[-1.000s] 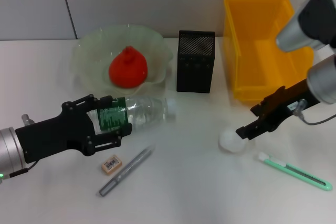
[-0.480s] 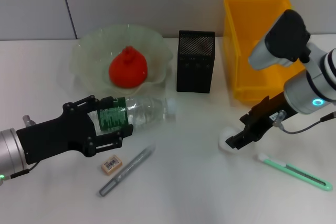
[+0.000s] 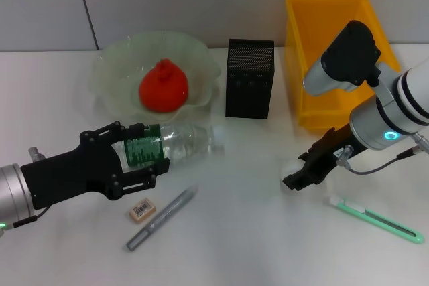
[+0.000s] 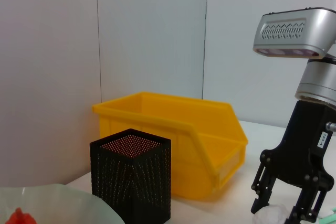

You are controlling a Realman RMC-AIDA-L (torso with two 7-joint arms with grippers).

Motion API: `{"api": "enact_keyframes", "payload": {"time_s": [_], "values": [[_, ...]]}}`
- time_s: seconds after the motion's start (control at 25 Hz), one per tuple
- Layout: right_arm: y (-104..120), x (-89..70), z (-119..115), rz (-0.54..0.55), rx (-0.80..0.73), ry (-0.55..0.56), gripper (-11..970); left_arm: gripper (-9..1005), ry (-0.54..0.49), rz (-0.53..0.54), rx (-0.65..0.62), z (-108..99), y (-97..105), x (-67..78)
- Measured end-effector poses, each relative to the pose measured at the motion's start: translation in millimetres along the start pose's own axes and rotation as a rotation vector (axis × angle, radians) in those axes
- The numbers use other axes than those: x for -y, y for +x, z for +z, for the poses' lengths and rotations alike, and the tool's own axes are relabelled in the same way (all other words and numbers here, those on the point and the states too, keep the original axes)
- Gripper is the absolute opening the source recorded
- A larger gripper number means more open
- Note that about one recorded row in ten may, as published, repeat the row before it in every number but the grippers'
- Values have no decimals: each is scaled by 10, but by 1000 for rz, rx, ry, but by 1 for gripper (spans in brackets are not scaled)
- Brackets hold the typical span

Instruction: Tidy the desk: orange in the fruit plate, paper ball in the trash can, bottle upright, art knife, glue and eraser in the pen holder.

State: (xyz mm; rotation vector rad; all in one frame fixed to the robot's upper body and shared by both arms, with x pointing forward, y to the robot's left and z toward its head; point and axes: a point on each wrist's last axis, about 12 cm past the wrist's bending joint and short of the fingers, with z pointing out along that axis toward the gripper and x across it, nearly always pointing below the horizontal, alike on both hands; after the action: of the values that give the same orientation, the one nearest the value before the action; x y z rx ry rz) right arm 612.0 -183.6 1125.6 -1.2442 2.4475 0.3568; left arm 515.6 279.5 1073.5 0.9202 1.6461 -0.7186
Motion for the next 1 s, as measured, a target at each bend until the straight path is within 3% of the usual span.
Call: {"api": "enact_keyframes", "payload": {"time_s": [0.24,0.32,0.36,0.56,0.64,0.88,1.0], "values": [[-5,11,-23,18,13,14,687,812,0,1,-1,-9,1,-2],[-14,16,-70,20,26,23,543,812,0,1,-1,-9,1,-2],[-21,17,-111,20,37,30,542,812,1,-1,-1,-12,5,1],[-92,-59,-484,-6,125,88,534,812,-2,-7,-2,-26,24,18],[-103,-122,-769,-27,214,161,533,812,-3,-7,-2,-29,28,20],[-75,-169,-1072,-53,330,274,532,812,-3,-1,-1,-26,39,34],[-16,-110,-1144,-41,372,330,531,813,-3,-1,0,-23,40,36]]}}
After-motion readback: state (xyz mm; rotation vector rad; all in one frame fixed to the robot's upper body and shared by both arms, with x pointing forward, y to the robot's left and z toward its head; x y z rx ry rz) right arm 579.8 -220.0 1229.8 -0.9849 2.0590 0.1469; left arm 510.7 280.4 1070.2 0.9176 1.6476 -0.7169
